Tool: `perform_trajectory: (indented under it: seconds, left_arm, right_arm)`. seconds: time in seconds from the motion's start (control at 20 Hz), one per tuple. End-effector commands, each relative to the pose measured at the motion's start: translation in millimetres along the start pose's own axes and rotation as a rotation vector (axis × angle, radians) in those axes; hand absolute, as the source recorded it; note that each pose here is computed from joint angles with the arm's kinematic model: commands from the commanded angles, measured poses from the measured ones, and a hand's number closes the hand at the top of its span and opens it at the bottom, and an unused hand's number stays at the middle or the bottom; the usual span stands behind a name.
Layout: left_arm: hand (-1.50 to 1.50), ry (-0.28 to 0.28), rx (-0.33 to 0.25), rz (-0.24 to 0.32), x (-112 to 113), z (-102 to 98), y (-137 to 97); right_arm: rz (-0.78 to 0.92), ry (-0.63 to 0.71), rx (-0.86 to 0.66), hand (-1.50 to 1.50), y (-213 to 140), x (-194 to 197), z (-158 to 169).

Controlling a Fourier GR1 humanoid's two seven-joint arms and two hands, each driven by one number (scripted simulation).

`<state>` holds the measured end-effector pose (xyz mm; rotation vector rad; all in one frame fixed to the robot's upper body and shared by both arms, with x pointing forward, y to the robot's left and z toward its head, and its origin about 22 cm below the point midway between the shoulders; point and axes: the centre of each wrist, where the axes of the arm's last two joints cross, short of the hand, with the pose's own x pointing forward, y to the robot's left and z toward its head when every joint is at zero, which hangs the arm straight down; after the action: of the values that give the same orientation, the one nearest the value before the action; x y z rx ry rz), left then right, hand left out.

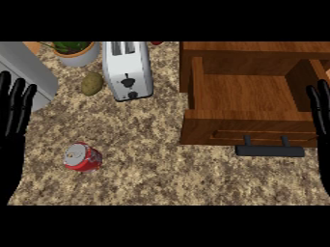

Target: Pick up the can, place it into the drawer and close the drawer

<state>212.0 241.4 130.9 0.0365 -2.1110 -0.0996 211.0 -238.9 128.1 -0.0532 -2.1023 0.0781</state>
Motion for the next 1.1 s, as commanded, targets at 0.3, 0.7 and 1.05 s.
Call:
perform_trajectory:
  seconds: [0.3,0.7,1.05]
  left_arm:
    - [-1.50,0.363,0.557,-0.145,-1.9,69.7,24.2]
    - [-1.50,0.446,0.688,-0.147,31.5,82.2,-9.4]
    - [-1.50,0.436,0.676,-0.157,36.2,75.0,-32.3]
  right_arm:
    - [0.040,0.251,-0.169,-1.50,-19.9,-23.7,21.7]
    - [-0.010,0.308,-0.141,-1.50,-25.0,-22.0,29.5]
    - [0.006,0.305,-0.133,-1.50,-20.7,-18.0,30.7]
